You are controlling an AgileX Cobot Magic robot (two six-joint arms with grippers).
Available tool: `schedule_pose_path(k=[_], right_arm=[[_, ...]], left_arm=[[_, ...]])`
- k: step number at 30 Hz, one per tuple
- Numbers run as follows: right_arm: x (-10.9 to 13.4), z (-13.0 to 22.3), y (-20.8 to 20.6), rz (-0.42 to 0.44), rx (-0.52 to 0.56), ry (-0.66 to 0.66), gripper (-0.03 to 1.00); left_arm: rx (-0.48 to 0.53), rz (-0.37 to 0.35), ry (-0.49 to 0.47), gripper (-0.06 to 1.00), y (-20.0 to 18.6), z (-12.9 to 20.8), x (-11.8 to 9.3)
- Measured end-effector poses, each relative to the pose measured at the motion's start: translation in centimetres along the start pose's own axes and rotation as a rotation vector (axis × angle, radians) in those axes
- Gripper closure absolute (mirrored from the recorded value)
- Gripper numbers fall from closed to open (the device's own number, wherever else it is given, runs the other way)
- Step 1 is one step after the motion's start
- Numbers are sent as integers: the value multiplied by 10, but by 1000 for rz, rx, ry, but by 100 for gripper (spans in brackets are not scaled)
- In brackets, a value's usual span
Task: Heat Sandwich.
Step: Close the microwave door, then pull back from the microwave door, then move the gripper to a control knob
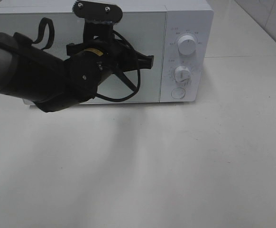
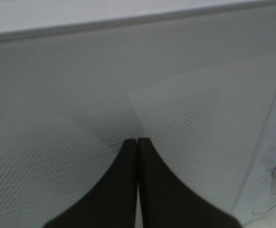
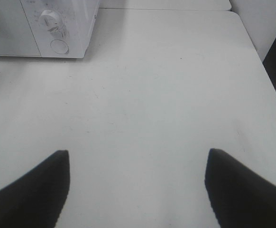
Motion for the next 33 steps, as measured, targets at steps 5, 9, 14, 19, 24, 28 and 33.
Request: schedule_pose_path(k=[5, 9, 14, 19, 24, 28, 33], right_arm=[[0, 0, 0, 0, 0, 0, 21], [0, 0, 0, 0, 0, 0, 21], [0, 0, 0, 0, 0, 0, 21], [0, 0, 0, 0, 0, 0, 21], [0, 0, 0, 0, 0, 0, 21], [0, 0, 0, 0, 0, 0, 21], [0, 0, 0, 0, 0, 0, 21]], left_arm=[[39, 3, -5, 94, -18, 8, 0], [156, 73, -13, 86, -31, 20, -12], [323, 170, -32, 27, -48, 34, -28], [414, 243, -20, -2, -62, 38, -39], [535, 351, 72, -4, -82, 44, -46], [669, 401, 94, -4, -99, 47, -35], [800, 409, 69, -4, -115, 42, -5]])
Point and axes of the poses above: a point on each arm's last joint axis where the gripper is mounted, y pointing out along that axis toward the gripper, x along the wrist's bending axis when the last joint is at zero, z = x × y, the point moved 8 cm from there along y, pointing out along that axis toward the gripper, and after that the axes turned 8 degrees about -y, right-handed, at the moved point
